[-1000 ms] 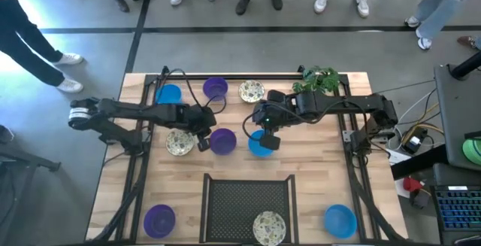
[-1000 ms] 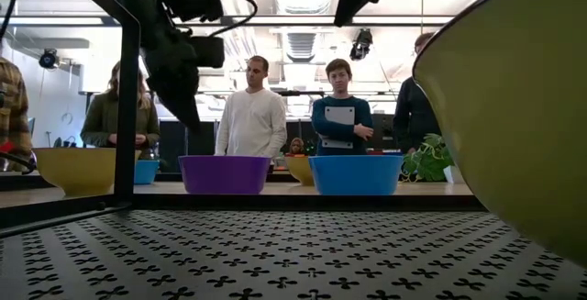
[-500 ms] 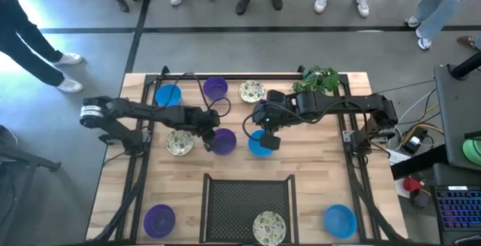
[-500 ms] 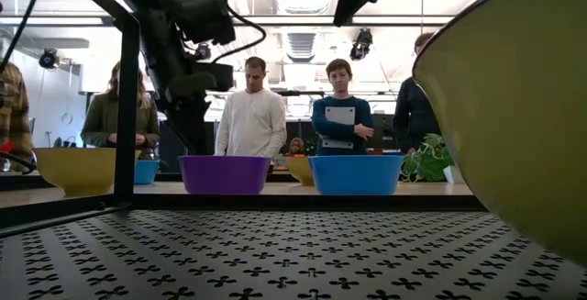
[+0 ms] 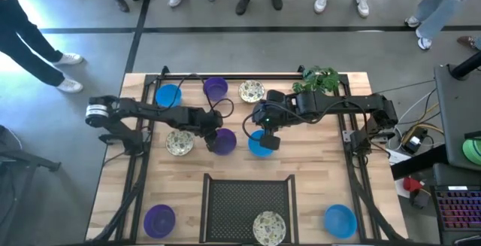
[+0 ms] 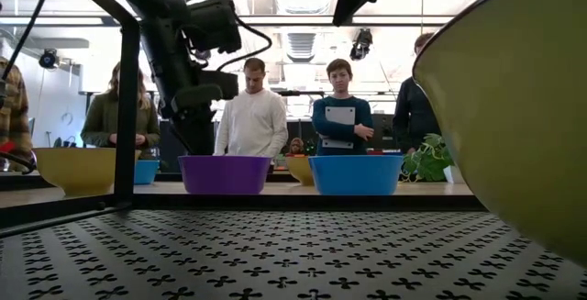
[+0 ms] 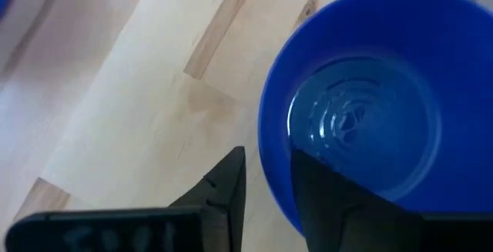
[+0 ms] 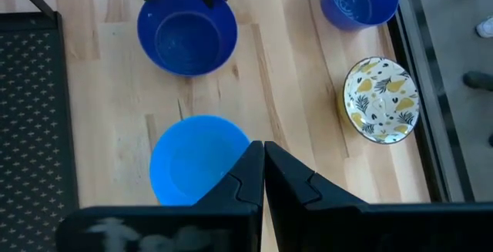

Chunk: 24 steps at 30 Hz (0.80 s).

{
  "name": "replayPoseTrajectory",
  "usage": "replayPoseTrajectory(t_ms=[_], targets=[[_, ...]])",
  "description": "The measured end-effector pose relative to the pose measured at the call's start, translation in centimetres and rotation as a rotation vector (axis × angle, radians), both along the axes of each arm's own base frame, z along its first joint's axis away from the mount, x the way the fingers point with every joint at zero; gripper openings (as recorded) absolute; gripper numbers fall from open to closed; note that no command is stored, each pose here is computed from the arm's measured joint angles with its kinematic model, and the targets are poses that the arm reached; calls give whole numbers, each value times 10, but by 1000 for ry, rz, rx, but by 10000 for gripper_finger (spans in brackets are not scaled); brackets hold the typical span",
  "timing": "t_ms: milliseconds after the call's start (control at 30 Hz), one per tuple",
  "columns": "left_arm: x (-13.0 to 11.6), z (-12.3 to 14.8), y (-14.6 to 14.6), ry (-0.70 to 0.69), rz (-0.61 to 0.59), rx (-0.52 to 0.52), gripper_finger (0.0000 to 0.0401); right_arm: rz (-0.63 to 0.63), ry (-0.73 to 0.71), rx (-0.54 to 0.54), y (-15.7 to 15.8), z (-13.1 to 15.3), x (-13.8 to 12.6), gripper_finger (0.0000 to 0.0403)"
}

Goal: Pick & Place Mini bowls
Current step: Put the middle violet bowl on the shelf

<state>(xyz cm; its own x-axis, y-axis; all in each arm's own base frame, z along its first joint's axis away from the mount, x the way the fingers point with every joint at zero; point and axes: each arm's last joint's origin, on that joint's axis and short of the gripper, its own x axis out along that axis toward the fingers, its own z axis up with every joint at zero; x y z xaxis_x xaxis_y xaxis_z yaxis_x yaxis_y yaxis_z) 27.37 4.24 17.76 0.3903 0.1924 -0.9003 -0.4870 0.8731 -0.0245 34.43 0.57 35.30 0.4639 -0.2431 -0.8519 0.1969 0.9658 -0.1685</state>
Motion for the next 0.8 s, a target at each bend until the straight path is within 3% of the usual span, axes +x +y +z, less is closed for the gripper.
replayPoseTrajectory(t_ms=[267, 500, 800], targets=[[4, -7, 1, 9, -6, 1, 87, 0, -2, 0, 0, 0, 0, 8], [4, -7, 0, 5, -5, -5, 10, 0, -3, 0, 0, 0, 0, 8], [2, 5, 0, -32, -14, 6, 2, 0, -6, 1, 0, 0, 0, 8]])
